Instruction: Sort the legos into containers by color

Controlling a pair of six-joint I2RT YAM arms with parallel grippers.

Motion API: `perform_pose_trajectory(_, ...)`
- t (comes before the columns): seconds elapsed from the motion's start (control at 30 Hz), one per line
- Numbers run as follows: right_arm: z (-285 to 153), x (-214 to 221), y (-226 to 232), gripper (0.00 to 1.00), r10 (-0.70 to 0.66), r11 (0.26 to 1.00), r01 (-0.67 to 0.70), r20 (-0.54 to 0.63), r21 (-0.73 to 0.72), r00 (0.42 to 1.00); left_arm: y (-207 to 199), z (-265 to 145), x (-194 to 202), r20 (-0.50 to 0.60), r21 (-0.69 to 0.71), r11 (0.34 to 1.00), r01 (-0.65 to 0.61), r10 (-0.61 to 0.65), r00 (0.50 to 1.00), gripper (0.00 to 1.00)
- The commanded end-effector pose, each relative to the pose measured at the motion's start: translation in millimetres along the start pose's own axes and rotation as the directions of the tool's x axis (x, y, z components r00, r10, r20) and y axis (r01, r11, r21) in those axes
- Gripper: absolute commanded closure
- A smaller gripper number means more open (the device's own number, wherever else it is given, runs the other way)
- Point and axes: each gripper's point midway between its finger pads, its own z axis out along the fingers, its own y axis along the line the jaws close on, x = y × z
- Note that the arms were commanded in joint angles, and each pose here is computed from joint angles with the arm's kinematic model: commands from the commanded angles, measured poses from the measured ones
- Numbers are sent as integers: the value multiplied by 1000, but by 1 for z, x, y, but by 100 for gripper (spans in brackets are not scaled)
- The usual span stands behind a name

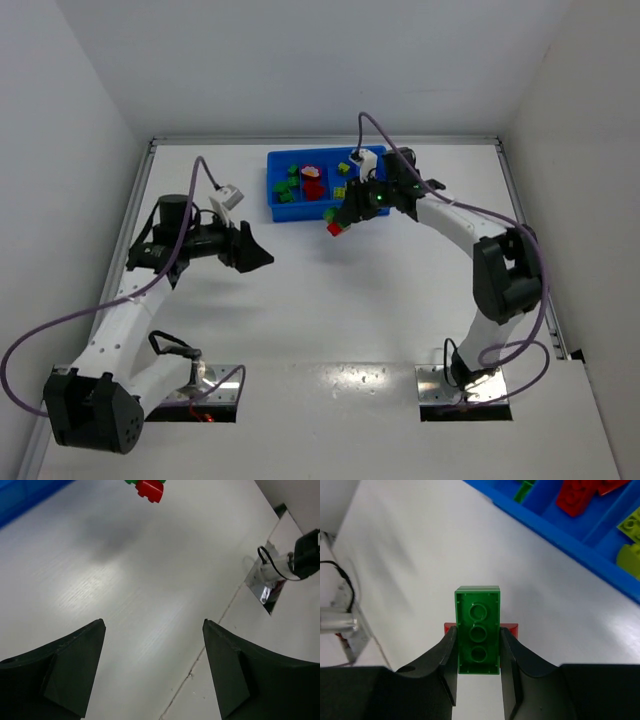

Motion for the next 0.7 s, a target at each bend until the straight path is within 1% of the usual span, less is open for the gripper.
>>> perform_pose_trajectory(0.0,-8,-29,58,97,29,995,-17,130,-96,991,-15,17,-4,-16,84,996,-29,31,999,16)
perform_pose_trajectory(0.03,-8,-35,66,97,15,995,1,162,-100,987,-18,21,-7,-19,96,995,-27,29,999,16)
perform_pose_trajectory(0.07,-9,-37,68,97,17,996,-1,180,-86,983,-26,27,-13,-13,115,993,-30,32,999,18)
perform_pose_trajectory(0.1,-10,-39,72,97,9,997,6,188,-79,982,-25,35,-15,-21,109,994,-22,25,999,19)
perform_pose_trajectory(0.13,-7,-31,76,97,16,997,-4,160,-74,987,-27,40,-18,-20,109,994,-22,25,1000,19)
perform_pose_trajectory(0.17,-7,-35,73,97,15,999,-7,168,-53,986,-31,46,-26,-10,107,994,-34,35,999,19)
perform_pose_trajectory(0.2,-9,-40,79,97,-7,998,17,181,-53,984,-36,59,-26,-26,109,994,-24,27,999,19)
perform_pose_trajectory(0.27,-8,-37,79,98,-13,999,18,165,-29,986,-48,73,-33,-25,130,991,-16,19,1000,19)
perform_pose_trajectory(0.33,-7,-38,79,98,-41,999,43,167,-7,985,-42,89,-29,-50,112,994,2,4,999,19)
perform_pose_trajectory(0.5,-11,-38,82,98,-65,998,65,167,7,984,-30,109,-31,-75,77,995,59,-54,996,19)
perform_pose_trajectory(0.67,-12,-40,86,98,-73,997,73,173,8,982,-22,119,-34,-85,58,995,77,-72,994,19)
